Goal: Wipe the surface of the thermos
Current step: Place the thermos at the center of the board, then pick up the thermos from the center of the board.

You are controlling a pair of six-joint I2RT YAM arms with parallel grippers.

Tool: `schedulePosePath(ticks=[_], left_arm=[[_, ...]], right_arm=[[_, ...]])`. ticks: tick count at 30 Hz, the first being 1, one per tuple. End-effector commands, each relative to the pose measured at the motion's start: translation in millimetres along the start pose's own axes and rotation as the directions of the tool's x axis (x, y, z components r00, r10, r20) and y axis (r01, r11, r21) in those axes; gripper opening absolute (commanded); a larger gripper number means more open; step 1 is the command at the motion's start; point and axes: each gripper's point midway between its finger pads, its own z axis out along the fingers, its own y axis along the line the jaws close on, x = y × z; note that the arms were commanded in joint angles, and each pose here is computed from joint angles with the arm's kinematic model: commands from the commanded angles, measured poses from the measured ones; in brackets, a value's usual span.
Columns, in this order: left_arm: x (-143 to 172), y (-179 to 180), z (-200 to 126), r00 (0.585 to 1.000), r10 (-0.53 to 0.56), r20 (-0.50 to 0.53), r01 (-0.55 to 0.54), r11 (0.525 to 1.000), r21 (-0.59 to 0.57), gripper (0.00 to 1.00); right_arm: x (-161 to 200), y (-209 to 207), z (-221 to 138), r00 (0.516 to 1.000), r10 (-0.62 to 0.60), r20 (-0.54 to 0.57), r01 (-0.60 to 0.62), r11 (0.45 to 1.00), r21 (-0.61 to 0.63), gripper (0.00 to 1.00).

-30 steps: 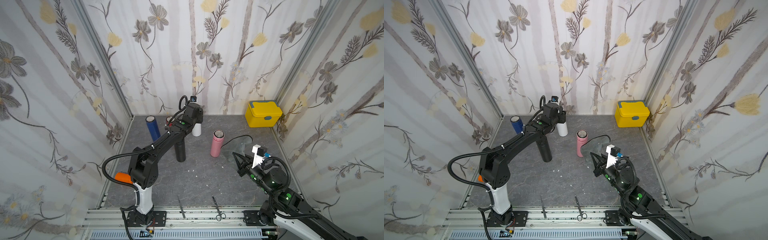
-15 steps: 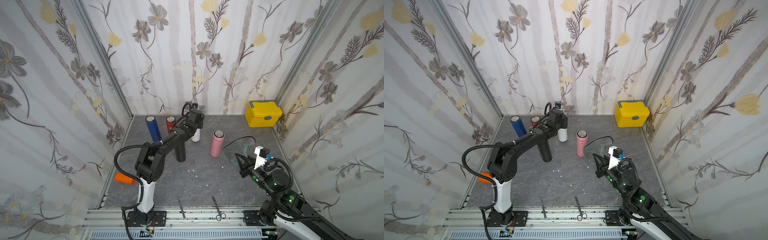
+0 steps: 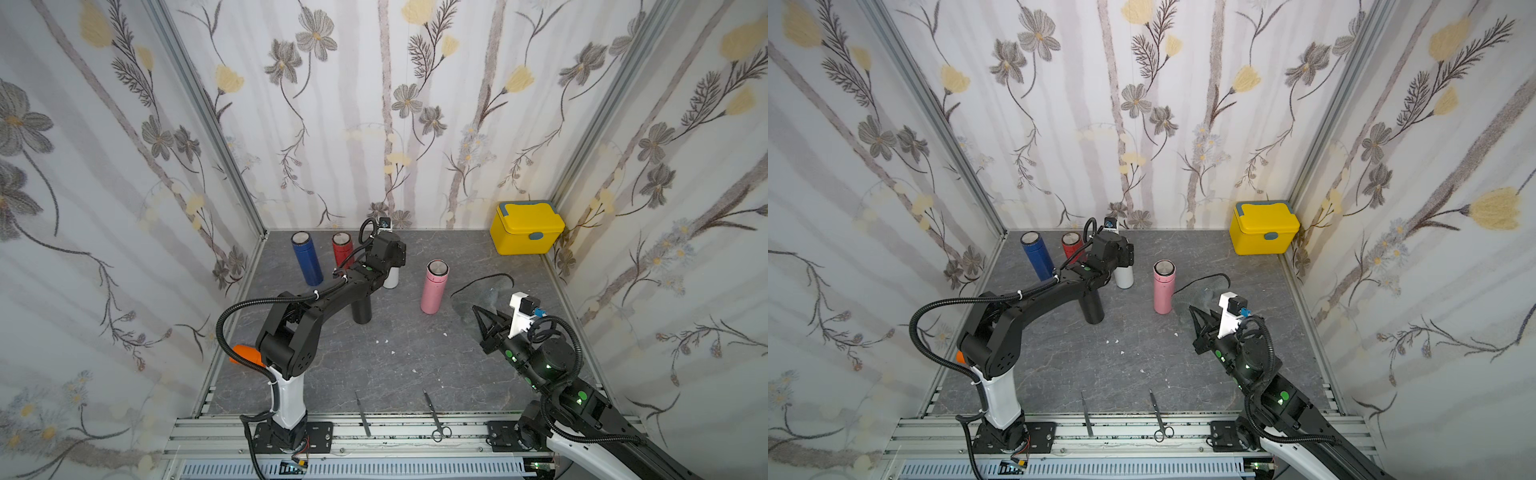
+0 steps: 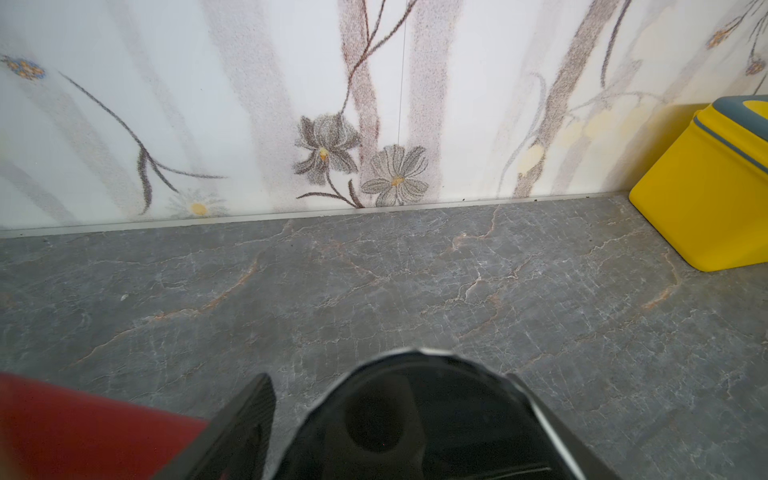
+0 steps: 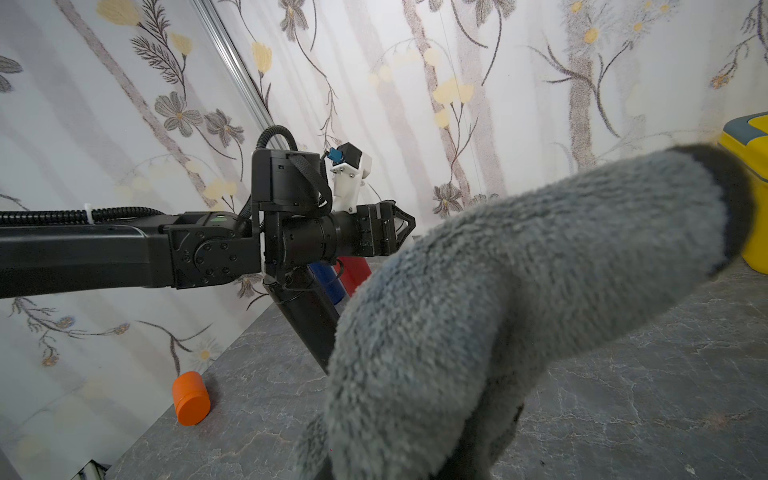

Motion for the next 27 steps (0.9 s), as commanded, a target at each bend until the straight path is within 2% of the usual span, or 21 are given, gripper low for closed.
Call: schedulePosePath(ticks=[1, 2, 3, 10, 17, 21, 24, 27], left_arm=[[-28, 0, -11, 0.996, -0.019, 0.083, 0.019, 1.0, 0.003, 0.93], [-34, -2, -14, 0.995, -0.021, 0.093, 0.02, 1.0, 0.008, 0.99], [-40, -2, -16, 0.994, -0.024, 0.103, 0.022, 1.0, 0.012, 1.0], [-90, -13, -54, 0.979, -0.063, 0.196, 0.052, 0.997, 0.06, 1.0], [-118, -30, -99, 0.966, -0.094, 0.242, 0.061, 0.988, 0.141, 1.0], [-123, -63, -126, 0.975, -0.12, 0.19, 0.063, 0.958, 0.278, 1.0], [-112, -93, -140, 0.989, -0.087, 0.121, 0.034, 0.924, 0.38, 1.0], [-99, -109, -147, 0.994, -0.084, 0.067, 0.048, 0.902, 0.428, 1.0]], right_arm=[[-7, 3, 2, 1.0, 0.016, 0.025, -0.016, 1.0, -0.008, 0.0], [-8, 2, 3, 1.0, 0.016, 0.026, -0.015, 1.0, -0.004, 0.0], [-6, 2, 3, 1.0, 0.016, 0.021, -0.016, 1.0, -0.004, 0.0], [-7, -2, 8, 0.999, 0.032, 0.012, -0.032, 0.999, 0.019, 0.0], [-9, -7, 11, 0.999, 0.049, 0.005, -0.05, 0.997, 0.05, 0.0], [-13, -26, 11, 0.996, 0.086, 0.004, -0.086, 0.985, 0.153, 0.0], [-10, -47, 11, 0.991, 0.131, -0.032, -0.118, 0.957, 0.266, 0.0], [-1, -61, 11, 0.983, 0.163, -0.079, -0.13, 0.939, 0.319, 0.0]])
